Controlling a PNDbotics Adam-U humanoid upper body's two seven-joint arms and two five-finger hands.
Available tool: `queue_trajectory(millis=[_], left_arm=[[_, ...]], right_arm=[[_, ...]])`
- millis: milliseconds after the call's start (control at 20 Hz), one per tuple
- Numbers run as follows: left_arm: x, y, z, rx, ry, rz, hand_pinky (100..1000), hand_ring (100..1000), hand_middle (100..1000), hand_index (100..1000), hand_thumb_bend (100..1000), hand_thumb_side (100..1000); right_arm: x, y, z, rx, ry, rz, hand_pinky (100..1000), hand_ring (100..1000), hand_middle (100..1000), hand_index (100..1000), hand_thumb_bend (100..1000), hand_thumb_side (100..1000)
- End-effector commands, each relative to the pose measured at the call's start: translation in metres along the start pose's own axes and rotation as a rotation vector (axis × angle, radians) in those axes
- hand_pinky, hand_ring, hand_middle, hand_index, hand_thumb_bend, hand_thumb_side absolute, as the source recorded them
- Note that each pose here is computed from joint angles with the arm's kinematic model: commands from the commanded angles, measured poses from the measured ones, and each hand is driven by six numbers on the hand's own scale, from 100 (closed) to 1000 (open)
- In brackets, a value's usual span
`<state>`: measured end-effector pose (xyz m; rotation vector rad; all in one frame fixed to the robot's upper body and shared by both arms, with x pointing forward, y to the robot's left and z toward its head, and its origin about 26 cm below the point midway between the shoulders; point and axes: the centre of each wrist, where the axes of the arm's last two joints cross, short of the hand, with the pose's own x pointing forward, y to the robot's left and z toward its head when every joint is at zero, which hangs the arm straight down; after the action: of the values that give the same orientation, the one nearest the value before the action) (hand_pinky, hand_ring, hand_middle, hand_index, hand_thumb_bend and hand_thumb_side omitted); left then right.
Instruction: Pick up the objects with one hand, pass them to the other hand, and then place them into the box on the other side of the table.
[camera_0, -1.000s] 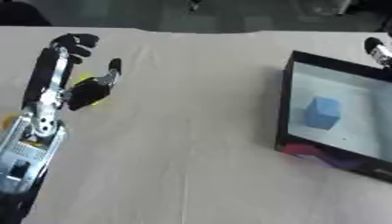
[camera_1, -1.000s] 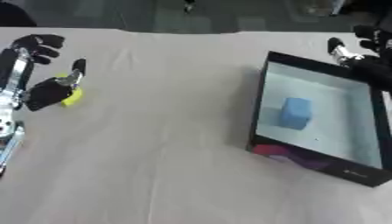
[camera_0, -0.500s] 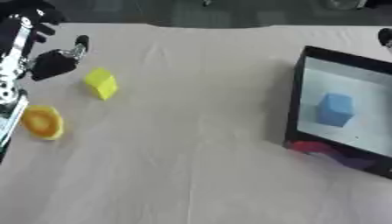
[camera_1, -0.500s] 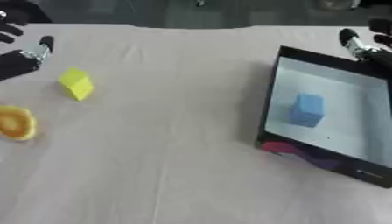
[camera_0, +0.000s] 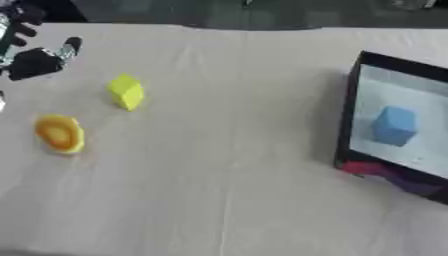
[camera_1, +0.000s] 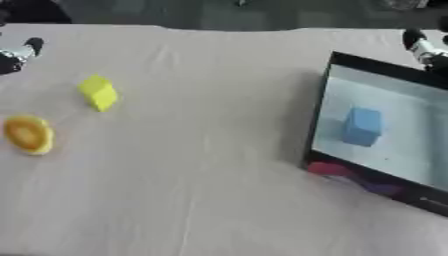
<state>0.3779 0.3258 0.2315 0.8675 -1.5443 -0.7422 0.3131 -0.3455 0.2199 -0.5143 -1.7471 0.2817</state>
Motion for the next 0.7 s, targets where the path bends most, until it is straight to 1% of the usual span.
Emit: queue_trajectory(millis=[50,150,300,400,500,550,600,700], left_arm=[[0.002,0.029,-0.007,-0.099,-0.074,-0.102,783,773,743,821,537,325],[0.002,0.038,-0.014,-0.151,-0.105,-0.158,787,778,746,821,550,328],[0.004,0.046,-0.025,-0.211,-0.118,-0.210,790,782,749,821,565,341],[0.006,0.048,-0.033,-0.240,-0.110,-0.222,793,785,750,829,596,392],[0.004,0.047,-0.041,-0.258,-0.065,-0.211,797,787,750,829,598,454],[0.002,0.044,-0.046,-0.277,-0.028,-0.193,803,791,750,828,609,500],[0.000,0.042,-0.050,-0.295,0.010,-0.178,805,793,750,826,619,513],[-0.001,0.036,-0.058,-0.340,0.083,-0.147,823,805,755,825,650,580]], right_arm=[[0.010,-0.009,-0.002,-0.017,-0.031,0.032,946,1000,915,905,356,470],[0.010,-0.009,-0.002,-0.016,-0.029,0.032,946,1000,913,905,359,470],[0.009,-0.009,-0.002,-0.014,-0.027,0.033,945,1000,912,904,358,471],[0.009,-0.008,-0.002,-0.012,-0.025,0.034,945,1000,912,903,357,472],[0.008,-0.008,-0.002,-0.013,-0.022,0.034,945,1000,910,902,356,471],[0.007,-0.008,-0.002,-0.013,-0.020,0.034,945,1000,909,901,354,472],[0.007,-0.008,-0.002,-0.014,-0.019,0.033,945,1000,909,901,354,472],[0.006,-0.008,-0.002,-0.013,-0.015,0.033,945,1000,909,901,353,474]])
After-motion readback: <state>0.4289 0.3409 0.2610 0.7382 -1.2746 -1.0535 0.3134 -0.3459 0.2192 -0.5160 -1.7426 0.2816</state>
